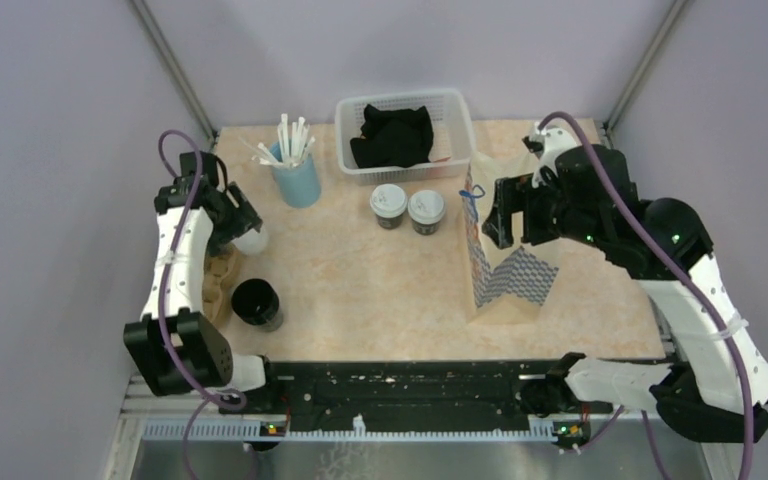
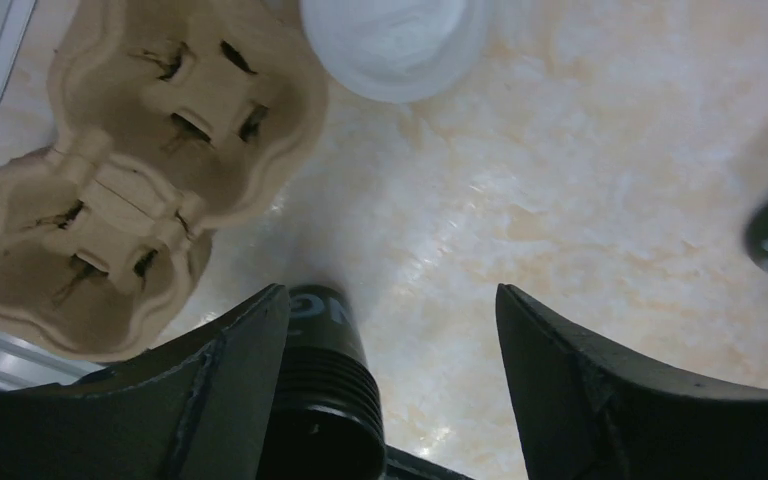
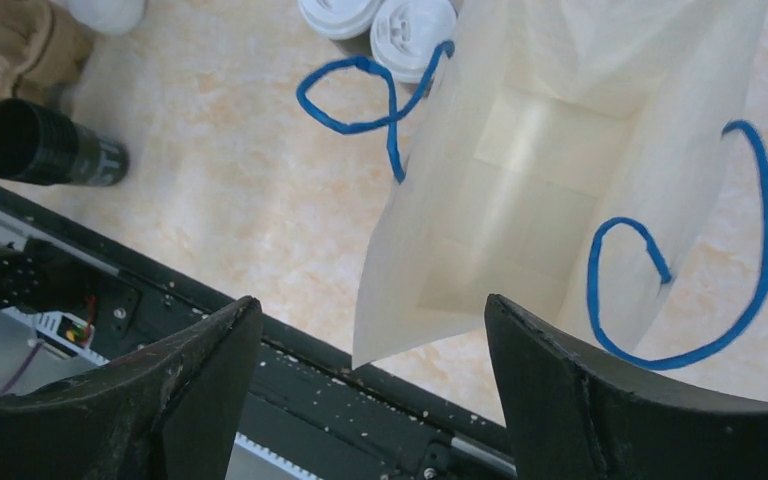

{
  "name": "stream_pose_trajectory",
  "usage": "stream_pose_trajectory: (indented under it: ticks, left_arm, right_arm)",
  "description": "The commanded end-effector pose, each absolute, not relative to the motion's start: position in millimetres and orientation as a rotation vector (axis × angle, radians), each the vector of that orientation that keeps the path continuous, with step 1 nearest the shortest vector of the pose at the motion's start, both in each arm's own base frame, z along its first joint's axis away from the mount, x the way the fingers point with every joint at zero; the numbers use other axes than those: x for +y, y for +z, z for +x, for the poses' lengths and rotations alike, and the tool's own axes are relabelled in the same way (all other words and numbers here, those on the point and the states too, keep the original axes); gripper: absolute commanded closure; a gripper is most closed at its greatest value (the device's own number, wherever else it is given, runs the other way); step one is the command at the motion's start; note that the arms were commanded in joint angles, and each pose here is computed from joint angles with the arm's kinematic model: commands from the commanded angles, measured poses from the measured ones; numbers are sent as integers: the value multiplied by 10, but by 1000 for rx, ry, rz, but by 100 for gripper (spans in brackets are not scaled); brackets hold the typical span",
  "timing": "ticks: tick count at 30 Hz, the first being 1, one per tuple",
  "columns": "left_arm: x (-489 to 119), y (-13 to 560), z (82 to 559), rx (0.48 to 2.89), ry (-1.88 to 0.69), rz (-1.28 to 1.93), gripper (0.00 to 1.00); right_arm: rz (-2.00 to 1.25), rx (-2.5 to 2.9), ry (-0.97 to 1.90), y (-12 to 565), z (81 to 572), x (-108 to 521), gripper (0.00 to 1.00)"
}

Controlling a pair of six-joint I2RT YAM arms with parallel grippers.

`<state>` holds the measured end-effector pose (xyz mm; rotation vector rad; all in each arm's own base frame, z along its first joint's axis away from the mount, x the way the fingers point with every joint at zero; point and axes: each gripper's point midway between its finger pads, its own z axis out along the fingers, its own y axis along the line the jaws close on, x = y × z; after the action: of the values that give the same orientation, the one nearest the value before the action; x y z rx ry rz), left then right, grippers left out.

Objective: Pack the takeout coffee

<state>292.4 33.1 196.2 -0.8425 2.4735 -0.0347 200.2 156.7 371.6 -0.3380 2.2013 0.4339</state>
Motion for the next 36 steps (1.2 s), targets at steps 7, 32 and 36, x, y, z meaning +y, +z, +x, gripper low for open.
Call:
stream_pose_trajectory:
  ticks: [7,32,36]
  left_arm:
    - [879,1406,3322,2576,111,-634,26]
    - [1046,1053,3415,2722,-32,-730,59]
    - [1090,1091,3416,2718,0,-736,67]
  right_arm:
    - [-383,2152,508,3351,2377,1705,18]
    - [-480,2087,458,3466,2388,1724,18]
    - [-481,2087,460,3466,2401,1737,18]
